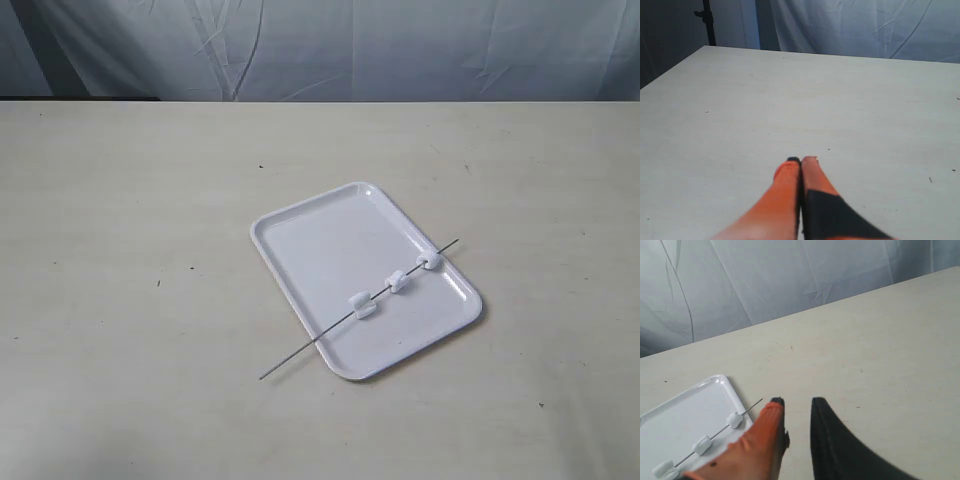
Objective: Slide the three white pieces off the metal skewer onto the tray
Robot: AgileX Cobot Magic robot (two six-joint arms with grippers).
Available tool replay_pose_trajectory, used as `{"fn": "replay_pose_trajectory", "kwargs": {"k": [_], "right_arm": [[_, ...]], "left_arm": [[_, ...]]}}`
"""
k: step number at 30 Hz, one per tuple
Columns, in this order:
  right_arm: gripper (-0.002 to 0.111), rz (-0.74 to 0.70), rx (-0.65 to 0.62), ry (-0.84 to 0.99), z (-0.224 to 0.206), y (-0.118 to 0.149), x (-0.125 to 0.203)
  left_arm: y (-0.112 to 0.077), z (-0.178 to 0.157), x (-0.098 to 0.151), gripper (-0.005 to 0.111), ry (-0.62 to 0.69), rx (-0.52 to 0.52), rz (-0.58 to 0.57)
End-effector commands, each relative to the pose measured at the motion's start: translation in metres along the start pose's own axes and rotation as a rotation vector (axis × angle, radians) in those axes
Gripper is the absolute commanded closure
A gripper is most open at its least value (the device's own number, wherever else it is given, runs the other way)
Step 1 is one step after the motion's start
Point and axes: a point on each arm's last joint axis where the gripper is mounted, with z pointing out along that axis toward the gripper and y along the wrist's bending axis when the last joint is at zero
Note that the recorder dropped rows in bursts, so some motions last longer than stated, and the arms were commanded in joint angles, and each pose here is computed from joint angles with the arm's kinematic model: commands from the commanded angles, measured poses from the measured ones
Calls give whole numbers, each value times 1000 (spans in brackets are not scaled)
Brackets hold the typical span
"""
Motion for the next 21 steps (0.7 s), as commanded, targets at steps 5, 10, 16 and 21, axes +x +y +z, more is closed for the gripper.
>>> {"fn": "replay_pose_trajectory", "kwargs": {"k": [5, 10, 16, 21], "right_arm": [[89, -3, 0, -12, 0, 0, 0], [89, -3, 0, -12, 0, 0, 0], [89, -3, 0, -12, 0, 0, 0], [89, -3, 0, -12, 0, 0, 0]], "left_arm": [[0, 0, 0, 107, -11, 3, -3], [0, 0, 0, 107, -11, 3, -3], [3, 0, 0, 107, -13, -37, 112], [5, 0, 0, 107, -13, -52, 153]]}}
